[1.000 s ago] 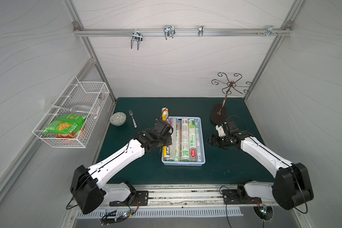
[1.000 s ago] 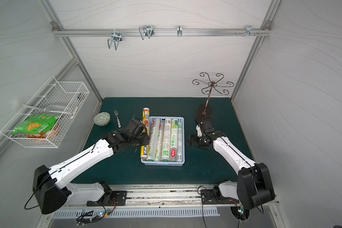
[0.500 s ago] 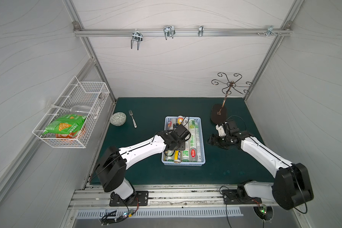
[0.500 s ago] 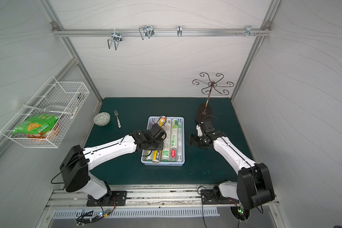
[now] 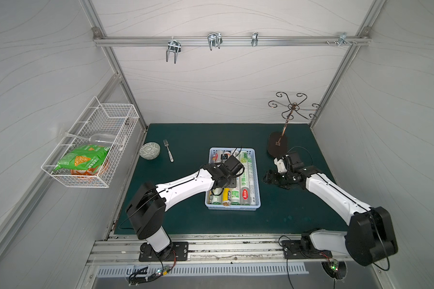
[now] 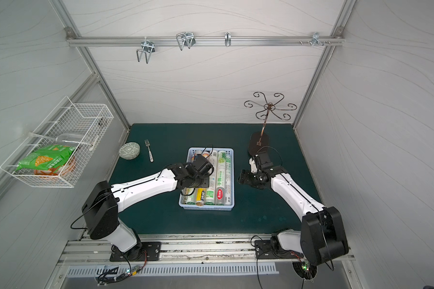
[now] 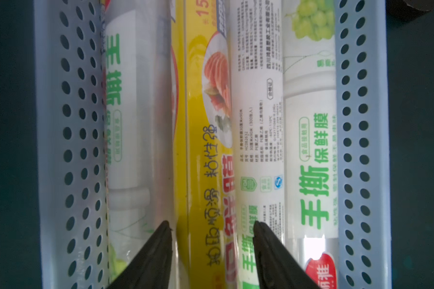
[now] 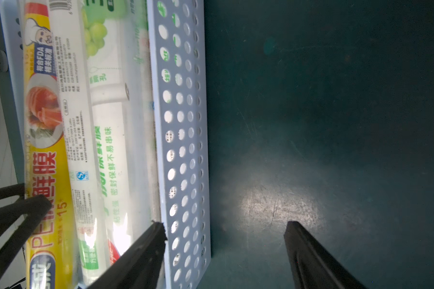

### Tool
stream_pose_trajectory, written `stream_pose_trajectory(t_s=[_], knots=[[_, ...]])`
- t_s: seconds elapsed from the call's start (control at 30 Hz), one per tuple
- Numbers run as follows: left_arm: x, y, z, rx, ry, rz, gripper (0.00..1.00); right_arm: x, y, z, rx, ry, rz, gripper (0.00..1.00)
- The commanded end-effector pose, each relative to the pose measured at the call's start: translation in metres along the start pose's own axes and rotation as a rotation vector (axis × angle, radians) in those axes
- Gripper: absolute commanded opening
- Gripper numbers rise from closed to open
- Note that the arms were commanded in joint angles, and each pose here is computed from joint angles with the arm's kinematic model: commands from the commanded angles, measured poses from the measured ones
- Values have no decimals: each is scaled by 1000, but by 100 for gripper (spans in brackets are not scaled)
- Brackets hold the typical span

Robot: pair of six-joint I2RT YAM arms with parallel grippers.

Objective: Put the plastic wrap into the basket
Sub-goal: Place the plastic wrap in the basket.

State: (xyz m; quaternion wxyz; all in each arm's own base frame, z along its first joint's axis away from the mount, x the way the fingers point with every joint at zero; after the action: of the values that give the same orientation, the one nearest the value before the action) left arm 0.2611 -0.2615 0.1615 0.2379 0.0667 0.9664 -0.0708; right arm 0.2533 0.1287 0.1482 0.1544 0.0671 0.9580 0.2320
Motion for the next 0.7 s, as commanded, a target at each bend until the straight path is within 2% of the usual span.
stream_pose_trajectory(t_s=[0.0, 0.2, 0.4, 0.67], knots=[[-19, -5, -17, 22, -76, -8, 51, 3, -3, 3, -3, 16, 6, 80], [-15, -7, -3, 22, -54, -13, 38, 3, -3, 3, -3, 14, 9, 80], [-10, -2, 19, -1, -21, -24, 35, 3, -4, 3, -3, 15, 9, 80], [-20, 4, 37, -13, 0, -45, 32, 2, -5, 3, -7, 15, 13, 80]])
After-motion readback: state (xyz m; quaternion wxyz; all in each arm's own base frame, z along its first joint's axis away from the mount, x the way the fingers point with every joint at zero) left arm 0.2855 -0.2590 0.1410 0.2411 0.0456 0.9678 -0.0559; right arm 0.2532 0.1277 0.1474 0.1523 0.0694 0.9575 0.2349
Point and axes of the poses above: each gripper's point midway between its finger pads, its own z axis out along the fingers, its own y axis along the line the jaws close on, x = y × z, the point moved 5 cm from there along -z, back along the fingers, and after that the axes turned 7 degrees about z, right-handed, at the moved point
